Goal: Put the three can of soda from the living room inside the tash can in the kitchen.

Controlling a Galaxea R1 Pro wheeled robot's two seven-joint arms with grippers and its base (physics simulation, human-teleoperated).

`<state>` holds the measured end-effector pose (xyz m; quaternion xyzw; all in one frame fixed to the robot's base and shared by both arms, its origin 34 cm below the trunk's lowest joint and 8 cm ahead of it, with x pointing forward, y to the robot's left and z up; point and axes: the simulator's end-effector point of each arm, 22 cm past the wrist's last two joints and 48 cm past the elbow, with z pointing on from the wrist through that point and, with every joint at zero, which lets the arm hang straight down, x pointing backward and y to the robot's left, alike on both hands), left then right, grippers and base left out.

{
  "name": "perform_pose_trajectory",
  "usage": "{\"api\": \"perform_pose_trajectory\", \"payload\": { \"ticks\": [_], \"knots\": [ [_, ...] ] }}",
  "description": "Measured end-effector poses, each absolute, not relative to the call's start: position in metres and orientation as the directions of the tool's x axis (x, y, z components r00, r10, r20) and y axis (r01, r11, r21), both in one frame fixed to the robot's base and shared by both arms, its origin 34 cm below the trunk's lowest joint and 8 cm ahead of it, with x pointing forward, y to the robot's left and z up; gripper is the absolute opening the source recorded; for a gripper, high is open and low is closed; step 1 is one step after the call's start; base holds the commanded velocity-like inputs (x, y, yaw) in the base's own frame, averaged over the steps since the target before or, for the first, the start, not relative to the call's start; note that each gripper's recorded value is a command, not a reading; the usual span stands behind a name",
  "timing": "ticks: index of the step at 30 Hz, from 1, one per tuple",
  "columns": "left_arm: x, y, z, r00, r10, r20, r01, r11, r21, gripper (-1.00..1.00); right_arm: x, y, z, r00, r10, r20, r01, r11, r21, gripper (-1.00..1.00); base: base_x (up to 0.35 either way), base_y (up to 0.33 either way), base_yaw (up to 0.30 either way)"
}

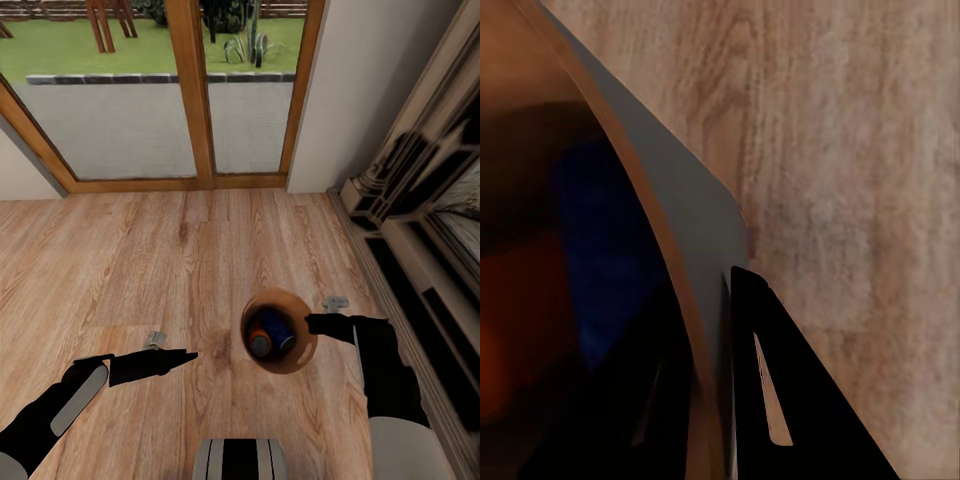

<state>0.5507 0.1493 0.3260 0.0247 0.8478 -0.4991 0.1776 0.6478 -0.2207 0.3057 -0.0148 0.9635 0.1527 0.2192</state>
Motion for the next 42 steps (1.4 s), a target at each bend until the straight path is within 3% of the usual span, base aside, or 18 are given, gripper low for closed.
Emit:
{"api": "perform_pose_trajectory", "payload": {
  "ticks": [7, 12, 42],
  "knots": [
    [0.551, 0.149, 0.326, -0.936, -0.135, -0.326, 0.219, 0.501, -0.837, 1.0, 0.646, -0.231, 0.284, -0.899, 0.015, -0.438, -0.092, 0.971, 0.222, -1.0, 0.0, 0.0, 0.0],
    [0.551, 0.149, 0.326, -0.936, -0.135, -0.326, 0.219, 0.501, -0.837, 1.0, 0.651, -0.217, 0.29, -0.891, 0.1, -0.442, -0.054, 0.945, 0.322, -1.0, 0.0, 0.0, 0.0],
    [0.551, 0.15, 0.337, -0.93, -0.135, -0.343, 0.234, 0.501, -0.833, 1.0, 0.643, -0.222, 0.256, -0.91, 0.08, -0.407, -0.028, 0.967, 0.253, -1.0, 0.0, 0.0, 0.0]
  ]
}}
